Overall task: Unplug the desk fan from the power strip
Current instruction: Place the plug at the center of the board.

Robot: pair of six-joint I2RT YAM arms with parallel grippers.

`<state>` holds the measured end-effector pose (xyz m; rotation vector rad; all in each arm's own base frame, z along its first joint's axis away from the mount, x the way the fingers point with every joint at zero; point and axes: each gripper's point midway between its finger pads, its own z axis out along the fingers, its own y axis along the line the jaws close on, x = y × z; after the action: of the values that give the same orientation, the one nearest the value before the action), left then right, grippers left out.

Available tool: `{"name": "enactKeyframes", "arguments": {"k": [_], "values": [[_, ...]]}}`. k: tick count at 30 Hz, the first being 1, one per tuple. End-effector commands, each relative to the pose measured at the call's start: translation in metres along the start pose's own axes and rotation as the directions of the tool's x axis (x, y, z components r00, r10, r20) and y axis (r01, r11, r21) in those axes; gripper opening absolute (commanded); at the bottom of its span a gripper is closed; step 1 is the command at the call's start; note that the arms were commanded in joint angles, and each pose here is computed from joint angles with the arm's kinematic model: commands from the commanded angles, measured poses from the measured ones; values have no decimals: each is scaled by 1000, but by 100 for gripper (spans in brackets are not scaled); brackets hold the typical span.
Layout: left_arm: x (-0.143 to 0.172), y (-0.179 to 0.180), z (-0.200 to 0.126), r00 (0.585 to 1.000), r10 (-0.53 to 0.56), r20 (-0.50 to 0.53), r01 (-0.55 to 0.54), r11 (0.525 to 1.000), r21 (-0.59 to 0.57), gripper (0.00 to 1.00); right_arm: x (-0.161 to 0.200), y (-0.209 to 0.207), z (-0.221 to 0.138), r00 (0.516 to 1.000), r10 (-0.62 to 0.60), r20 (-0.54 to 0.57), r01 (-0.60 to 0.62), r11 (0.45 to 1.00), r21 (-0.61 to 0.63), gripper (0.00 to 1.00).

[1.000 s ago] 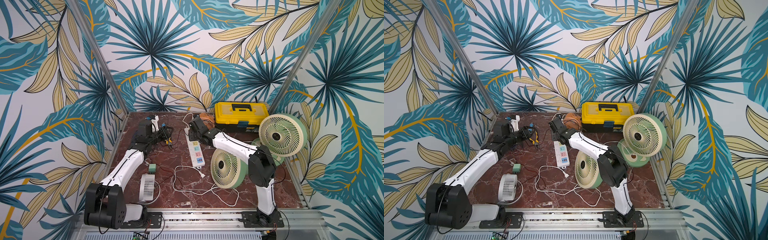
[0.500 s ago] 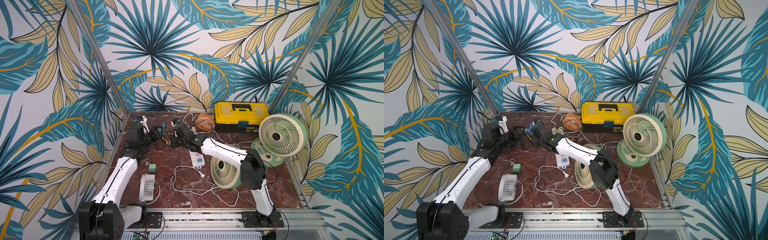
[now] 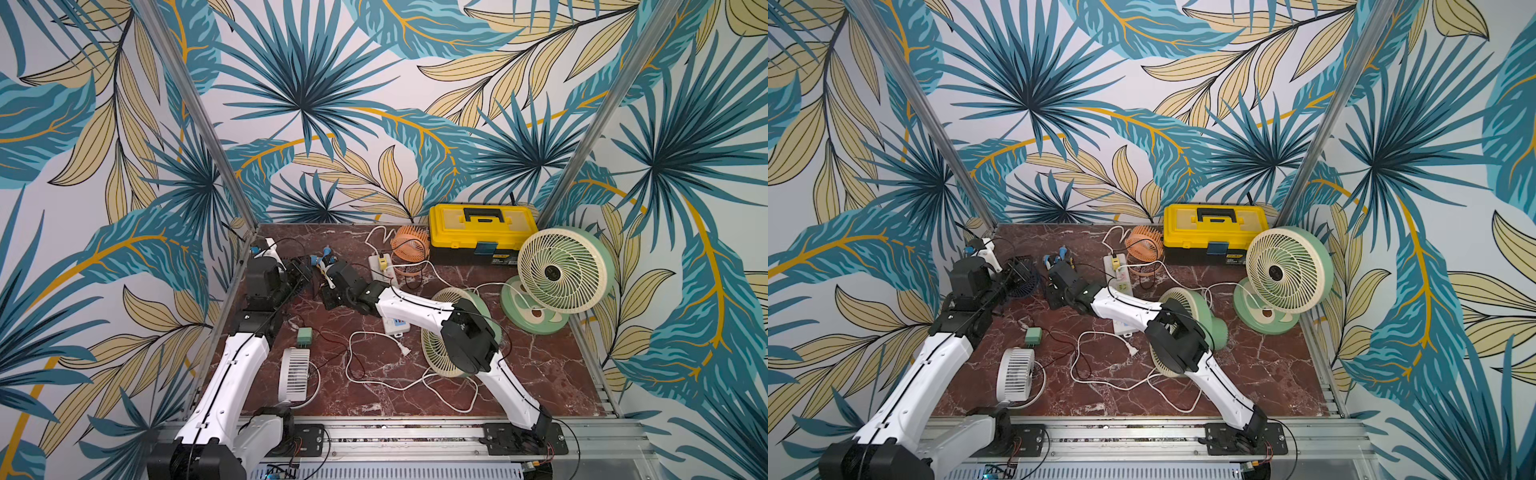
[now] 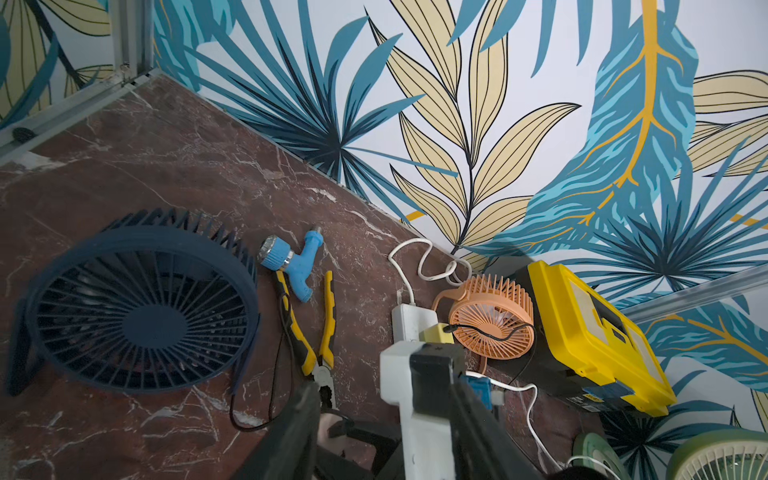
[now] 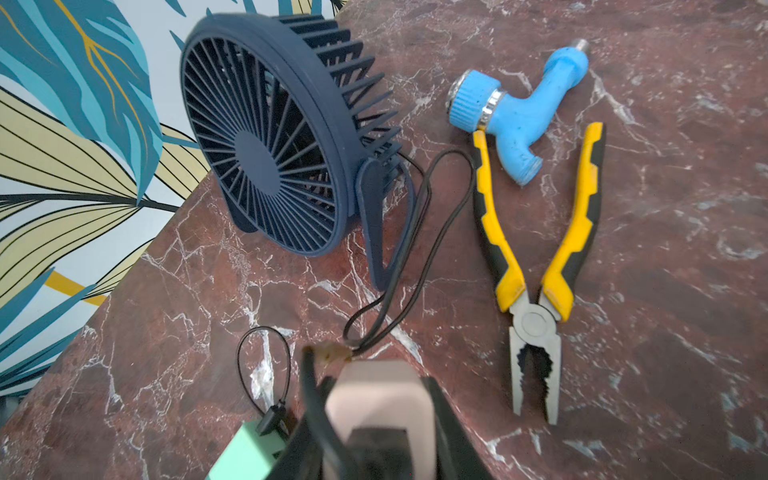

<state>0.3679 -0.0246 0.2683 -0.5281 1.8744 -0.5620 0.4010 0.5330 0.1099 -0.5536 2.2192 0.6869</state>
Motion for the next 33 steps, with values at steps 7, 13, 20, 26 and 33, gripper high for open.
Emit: {"name": "enactKeyframes", "arguments": {"k": [7, 13, 20, 26, 33], "values": [[-3, 6, -3, 1000, -8, 24, 8, 1000, -22, 54, 7, 4, 22, 1000, -15, -2, 15, 1000, 15, 21], [-5, 5, -3, 999, -10, 30, 10, 1000, -20, 54, 17, 1, 25, 999, -17, -38, 18, 999, 30, 26], [-4, 7, -2, 1000, -8, 30, 9, 1000, -28, 54, 11, 2, 21, 999, -26, -27, 26, 999, 32, 36], [-4, 10, -1, 999, -7, 33, 8, 999, -37, 54, 5, 2, 17, 999, -42, -16, 43, 998, 38, 45], [-3, 11, -1, 999, -5, 33, 6, 999, -39, 54, 0, -1, 10, 998, -55, -15, 56, 997, 57, 46]]}}
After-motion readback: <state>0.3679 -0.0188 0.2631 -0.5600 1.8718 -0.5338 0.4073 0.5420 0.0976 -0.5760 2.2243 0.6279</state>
